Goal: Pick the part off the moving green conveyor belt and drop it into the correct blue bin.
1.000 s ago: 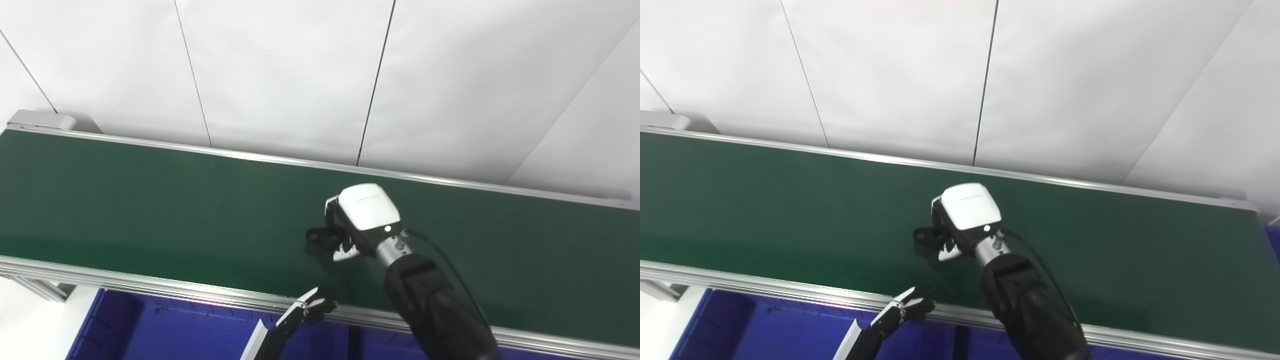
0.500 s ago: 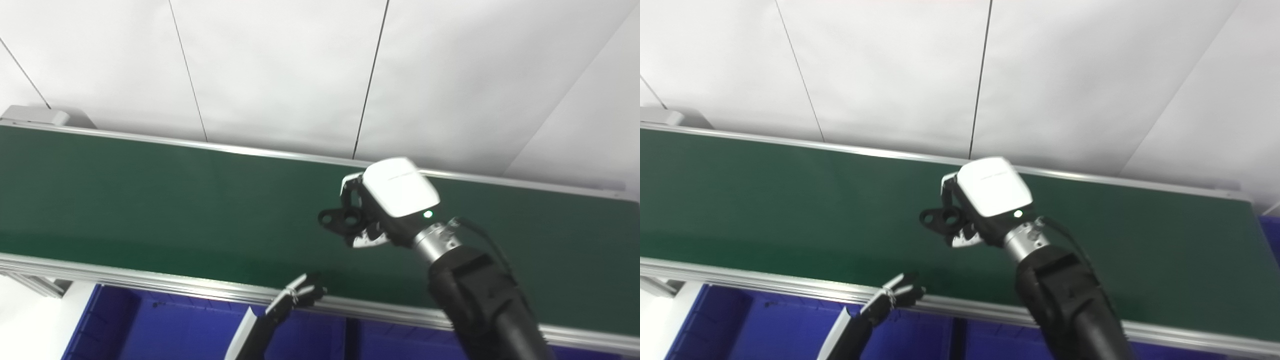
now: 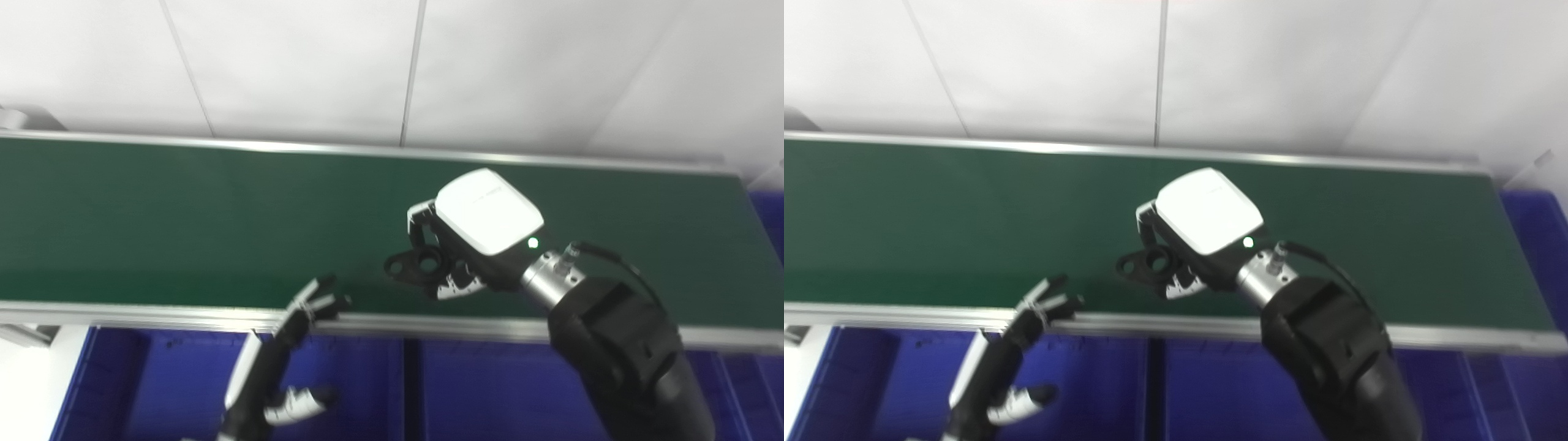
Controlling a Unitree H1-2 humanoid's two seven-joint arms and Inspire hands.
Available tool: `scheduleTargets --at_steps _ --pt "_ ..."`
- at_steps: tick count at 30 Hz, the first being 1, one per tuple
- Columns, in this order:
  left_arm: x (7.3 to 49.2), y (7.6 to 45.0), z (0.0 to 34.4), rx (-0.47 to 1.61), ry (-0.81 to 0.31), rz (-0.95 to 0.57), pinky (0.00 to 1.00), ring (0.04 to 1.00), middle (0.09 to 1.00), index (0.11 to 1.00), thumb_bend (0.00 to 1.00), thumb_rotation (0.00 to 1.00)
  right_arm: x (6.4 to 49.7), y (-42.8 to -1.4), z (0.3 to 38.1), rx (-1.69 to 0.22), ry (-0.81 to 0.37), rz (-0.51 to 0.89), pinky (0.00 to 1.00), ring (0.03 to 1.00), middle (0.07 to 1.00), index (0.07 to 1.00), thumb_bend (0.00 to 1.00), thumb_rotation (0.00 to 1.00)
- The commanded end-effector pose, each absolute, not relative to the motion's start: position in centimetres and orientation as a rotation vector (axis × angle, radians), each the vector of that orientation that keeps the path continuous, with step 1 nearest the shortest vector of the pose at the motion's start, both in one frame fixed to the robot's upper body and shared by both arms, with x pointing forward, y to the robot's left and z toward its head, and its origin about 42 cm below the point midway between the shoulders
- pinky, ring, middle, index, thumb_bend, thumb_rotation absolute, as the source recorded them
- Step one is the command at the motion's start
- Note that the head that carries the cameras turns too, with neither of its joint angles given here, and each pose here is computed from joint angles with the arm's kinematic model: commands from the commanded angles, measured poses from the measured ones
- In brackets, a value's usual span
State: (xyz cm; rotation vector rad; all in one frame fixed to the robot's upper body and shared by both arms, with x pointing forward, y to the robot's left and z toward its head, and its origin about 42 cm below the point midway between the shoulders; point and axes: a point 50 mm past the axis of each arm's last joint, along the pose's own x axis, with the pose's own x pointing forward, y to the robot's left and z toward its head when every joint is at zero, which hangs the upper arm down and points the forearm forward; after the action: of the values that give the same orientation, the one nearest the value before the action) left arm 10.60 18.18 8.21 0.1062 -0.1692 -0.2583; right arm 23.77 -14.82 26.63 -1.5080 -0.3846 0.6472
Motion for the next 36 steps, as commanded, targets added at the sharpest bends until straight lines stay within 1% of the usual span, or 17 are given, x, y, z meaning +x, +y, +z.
scheduleTargets --at_steps 1,2,4,7,9,15,19,23,29,30,31,32,33,34,35,36 --pt "10.7 18.6 9.5 0.094 -0.228 -0.265 0.75 0.803 0.784 0.909 0.82 0.80 22.5 -14.9 27.2 -1.524 -0.416 0.637 0.08 0.141 0.237 0.485 0.52 0.13" --pt "10.9 18.9 9.7 0.089 -0.228 -0.264 0.75 0.804 0.783 0.910 0.82 0.80 22.0 -15.0 27.0 -1.524 -0.386 0.645 0.08 0.141 0.236 0.485 0.52 0.13" --pt "11.2 19.4 10.0 0.081 -0.219 -0.264 0.78 0.806 0.786 0.910 0.83 0.80 21.1 -15.4 26.4 -1.516 -0.313 0.660 0.11 0.176 0.282 0.485 0.52 0.14" --pt "11.6 19.8 10.3 0.079 -0.209 -0.266 0.78 0.806 0.780 0.903 0.85 0.80 20.0 -16.0 25.3 -1.490 -0.241 0.661 0.13 0.200 0.311 0.487 0.51 0.13" --pt "11.8 20.0 10.3 0.080 -0.204 -0.268 0.78 0.806 0.778 0.900 0.85 0.80 18.8 -16.7 23.9 -1.468 -0.180 0.642 0.13 0.206 0.322 0.489 0.51 0.13" --pt "12.0 20.1 10.3 0.088 -0.214 -0.279 0.76 0.815 0.777 0.911 0.84 0.81 16.2 -18.5 20.3 -1.483 -0.061 0.605 0.14 0.203 0.311 0.489 0.51 0.14" --pt "12.0 20.1 10.3 0.088 -0.211 -0.274 0.76 0.815 0.776 0.908 0.86 0.80 15.2 -19.0 18.5 -1.495 -0.006 0.579 0.13 0.188 0.299 0.489 0.51 0.13" --pt "12.1 20.1 10.2 0.076 -0.215 -0.263 0.76 0.808 0.769 0.900 0.86 0.81 14.8 -19.3 17.1 -1.530 0.025 0.542 0.12 0.179 0.287 0.488 0.51 0.13" --pt "12.1 20.2 10.2 0.075 -0.220 -0.267 0.76 0.810 0.769 0.901 0.86 0.81 15.0 -19.3 16.7 -1.574 0.092 0.505 0.10 0.169 0.269 0.489 0.51 0.13" --pt "12.1 20.2 10.2 0.079 -0.220 -0.269 0.76 0.811 0.770 0.903 0.86 0.81 15.0 -19.3 16.8 -1.583 0.101 0.499 0.12 0.194 0.298 0.490 0.51 0.13" --pt "12.1 20.2 10.2 0.081 -0.220 -0.272 0.76 0.812 0.772 0.907 0.86 0.82 15.0 -19.3 16.8 -1.600 0.117 0.495 0.21 0.294 0.393 0.493 0.52 0.14" --pt "12.1 20.3 10.2 0.081 -0.224 -0.274 0.76 0.812 0.772 0.907 0.86 0.82 14.9 -19.4 16.8 -1.638 0.128 0.488 0.24 0.318 0.414 0.493 0.52 0.15" --pt "12.1 20.3 10.2 0.083 -0.226 -0.274 0.76 0.809 0.771 0.907 0.86 0.82 14.9 -19.4 16.8 -1.680 0.132 0.483 0.30 0.381 0.477 0.572 0.75 0.31" --pt "12.1 20.3 10.1 0.082 -0.226 -0.275 0.75 0.805 0.769 0.907 0.86 0.82 14.8 -19.4 16.8 -1.728 0.139 0.487 0.41 0.484 0.570 0.643 0.90 0.45" --pt "12.1 20.3 10.1 0.082 -0.226 -0.277 0.75 0.805 0.769 0.906 0.86 0.82 14.7 -19.4 16.7 -1.762 0.144 0.494 0.54 0.608 0.671 0.699 0.95 0.56" --pt "12.1 20.3 10.2 0.081 -0.225 -0.276 0.75 0.806 0.769 0.907 0.86 0.82 14.6 -19.4 16.8 -1.788 0.158 0.508 0.64 0.698 0.743 0.741 0.97 0.64"
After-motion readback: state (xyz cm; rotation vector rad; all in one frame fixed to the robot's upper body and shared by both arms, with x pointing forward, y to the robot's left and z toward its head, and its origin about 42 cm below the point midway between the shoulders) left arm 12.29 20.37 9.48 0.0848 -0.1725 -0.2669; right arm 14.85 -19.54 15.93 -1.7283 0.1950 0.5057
